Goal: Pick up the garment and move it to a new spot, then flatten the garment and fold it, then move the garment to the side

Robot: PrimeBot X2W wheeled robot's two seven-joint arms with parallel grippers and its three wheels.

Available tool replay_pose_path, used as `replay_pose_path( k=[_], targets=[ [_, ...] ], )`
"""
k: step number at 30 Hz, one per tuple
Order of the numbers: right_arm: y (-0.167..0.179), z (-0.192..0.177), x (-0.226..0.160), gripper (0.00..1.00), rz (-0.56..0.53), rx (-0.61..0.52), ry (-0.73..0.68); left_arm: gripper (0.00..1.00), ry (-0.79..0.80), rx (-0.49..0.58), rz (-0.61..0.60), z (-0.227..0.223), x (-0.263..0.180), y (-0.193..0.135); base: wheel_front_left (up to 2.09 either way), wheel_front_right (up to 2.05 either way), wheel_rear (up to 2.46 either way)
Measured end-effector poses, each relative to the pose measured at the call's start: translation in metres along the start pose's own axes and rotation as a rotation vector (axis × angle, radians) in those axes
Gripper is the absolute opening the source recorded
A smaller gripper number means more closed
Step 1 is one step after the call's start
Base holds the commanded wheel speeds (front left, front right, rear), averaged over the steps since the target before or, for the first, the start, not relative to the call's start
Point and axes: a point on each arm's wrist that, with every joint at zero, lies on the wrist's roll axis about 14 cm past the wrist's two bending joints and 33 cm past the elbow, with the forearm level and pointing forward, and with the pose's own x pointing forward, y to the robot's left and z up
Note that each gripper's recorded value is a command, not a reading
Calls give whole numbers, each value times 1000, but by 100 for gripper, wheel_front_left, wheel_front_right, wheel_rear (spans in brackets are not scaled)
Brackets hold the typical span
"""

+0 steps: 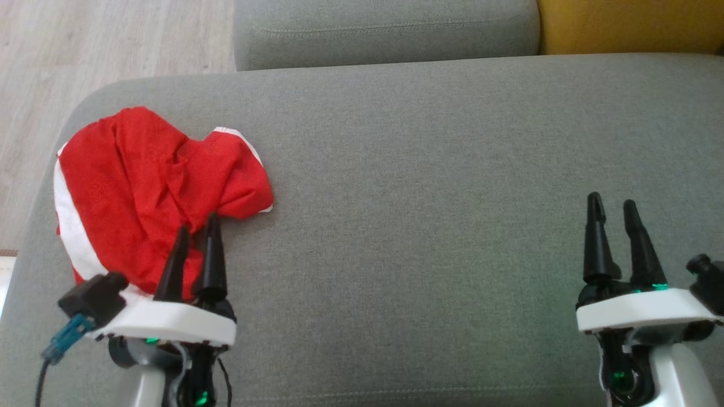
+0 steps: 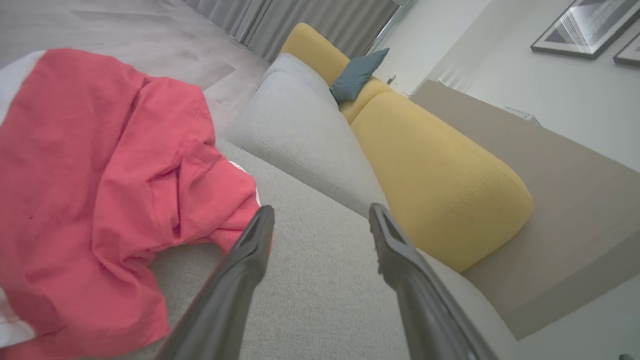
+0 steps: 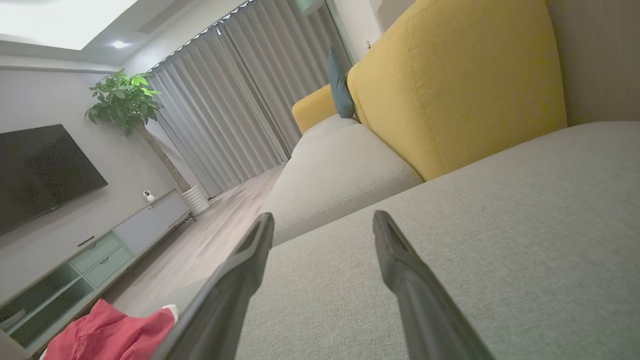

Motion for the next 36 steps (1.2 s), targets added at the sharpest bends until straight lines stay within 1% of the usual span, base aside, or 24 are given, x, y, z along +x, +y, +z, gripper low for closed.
replay_pose_path(
  k=[12,16,20,21,29,33,36],
  targets=[
    [8,6,-2,100,31,-163,-27,100,-14,258,-80,-1,6,-29,0,0,0],
    [12,8,-3,100,48,-217,-41,100,-25,321,-93,-2,7,-35,0,0,0],
    [16,10,-4,100,62,-279,-51,100,-33,406,-139,-5,8,-48,0,0,0],
    [18,11,-4,100,70,-312,-55,100,-32,437,-159,-9,6,-52,0,0,0],
    [28,16,-5,100,107,-436,-85,100,-49,583,-202,-17,1,-62,0,0,0],
    [33,19,-4,100,122,-463,-105,100,-96,625,-210,-12,2,-71,0,0,0],
    [32,20,-4,100,119,-436,-113,100,-139,612,-215,-2,2,-79,0,0,0]
  ],
)
